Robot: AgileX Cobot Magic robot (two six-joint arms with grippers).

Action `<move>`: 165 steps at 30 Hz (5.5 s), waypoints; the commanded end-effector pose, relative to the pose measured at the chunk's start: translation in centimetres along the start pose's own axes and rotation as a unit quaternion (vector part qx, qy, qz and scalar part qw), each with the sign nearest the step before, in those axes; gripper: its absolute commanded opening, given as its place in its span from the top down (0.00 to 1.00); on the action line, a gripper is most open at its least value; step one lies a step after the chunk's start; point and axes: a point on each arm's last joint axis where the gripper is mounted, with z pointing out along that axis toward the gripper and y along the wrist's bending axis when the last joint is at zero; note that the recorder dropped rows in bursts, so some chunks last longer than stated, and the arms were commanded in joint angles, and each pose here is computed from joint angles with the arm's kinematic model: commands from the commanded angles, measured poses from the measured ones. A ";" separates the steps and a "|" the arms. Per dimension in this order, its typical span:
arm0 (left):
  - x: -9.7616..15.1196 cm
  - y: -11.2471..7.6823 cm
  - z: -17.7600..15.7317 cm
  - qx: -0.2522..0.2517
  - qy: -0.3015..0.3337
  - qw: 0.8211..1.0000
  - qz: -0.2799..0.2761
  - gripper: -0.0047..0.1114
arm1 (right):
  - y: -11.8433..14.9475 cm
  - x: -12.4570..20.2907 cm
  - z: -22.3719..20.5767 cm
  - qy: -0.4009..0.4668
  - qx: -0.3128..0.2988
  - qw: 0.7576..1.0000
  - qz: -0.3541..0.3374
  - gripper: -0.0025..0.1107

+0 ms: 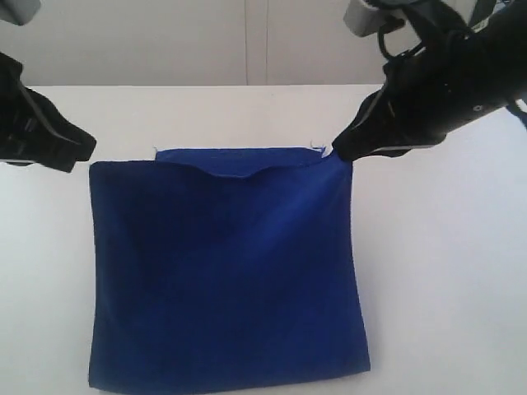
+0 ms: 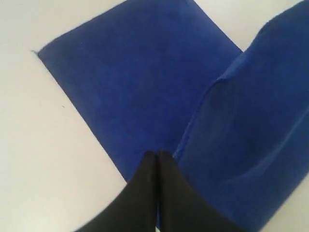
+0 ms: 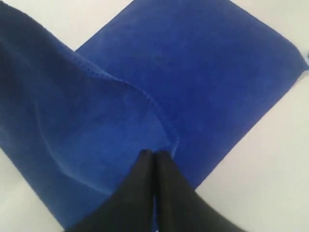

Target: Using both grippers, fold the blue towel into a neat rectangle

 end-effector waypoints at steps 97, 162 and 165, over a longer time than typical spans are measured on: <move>-4.5 12.2 21.8 -0.102 0.010 0.991 -0.083 0.63 | -12.6 -3.7 17.1 -0.052 0.120 0.982 0.137 0.85; 1.3 2.4 12.9 0.023 0.213 0.972 -0.101 0.96 | -2.9 2.8 9.5 0.130 0.009 0.970 0.206 0.95; 1.6 1.0 13.4 0.037 0.212 0.973 -0.089 0.96 | -2.4 3.9 9.1 0.130 0.014 0.967 0.217 0.96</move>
